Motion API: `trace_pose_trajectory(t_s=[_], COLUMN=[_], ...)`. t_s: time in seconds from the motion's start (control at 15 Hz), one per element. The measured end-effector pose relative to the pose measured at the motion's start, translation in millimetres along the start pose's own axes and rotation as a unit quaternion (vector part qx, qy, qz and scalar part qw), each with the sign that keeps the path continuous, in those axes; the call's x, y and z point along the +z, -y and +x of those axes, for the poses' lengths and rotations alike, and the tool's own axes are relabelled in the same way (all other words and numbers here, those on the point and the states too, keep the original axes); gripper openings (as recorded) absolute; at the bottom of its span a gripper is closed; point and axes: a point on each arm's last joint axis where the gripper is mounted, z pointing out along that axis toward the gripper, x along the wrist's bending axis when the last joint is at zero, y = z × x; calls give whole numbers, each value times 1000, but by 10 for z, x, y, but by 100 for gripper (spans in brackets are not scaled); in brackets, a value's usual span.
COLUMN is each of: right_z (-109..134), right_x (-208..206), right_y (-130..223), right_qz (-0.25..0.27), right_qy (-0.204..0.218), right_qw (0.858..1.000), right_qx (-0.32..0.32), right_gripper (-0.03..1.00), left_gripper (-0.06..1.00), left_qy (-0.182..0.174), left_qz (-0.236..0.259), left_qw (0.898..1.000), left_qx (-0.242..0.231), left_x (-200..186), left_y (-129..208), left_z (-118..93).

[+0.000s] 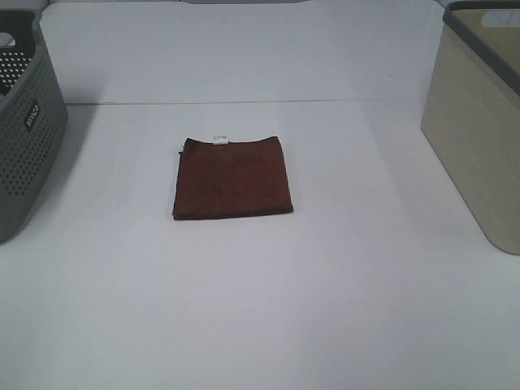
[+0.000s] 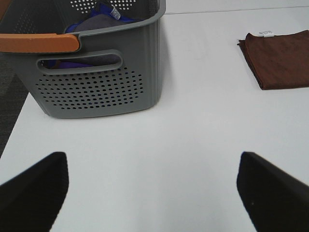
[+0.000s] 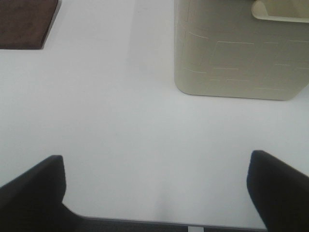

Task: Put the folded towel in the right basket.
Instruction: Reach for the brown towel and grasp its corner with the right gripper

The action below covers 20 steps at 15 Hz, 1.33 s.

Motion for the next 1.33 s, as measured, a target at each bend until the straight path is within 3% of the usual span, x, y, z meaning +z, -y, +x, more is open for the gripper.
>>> trace_pose_trajectory(t_s=[1.33], right_z=[0], right_x=[0], right_y=[0], right_qz=[0], right_qy=[0], right_qw=[1000], right_qx=[0], right_gripper=[98], left_gripper=[88], left_qy=[0], left_qz=[0], left_qw=[1000], left_qx=[0], left_x=[0], left_y=[0], left_z=[0])
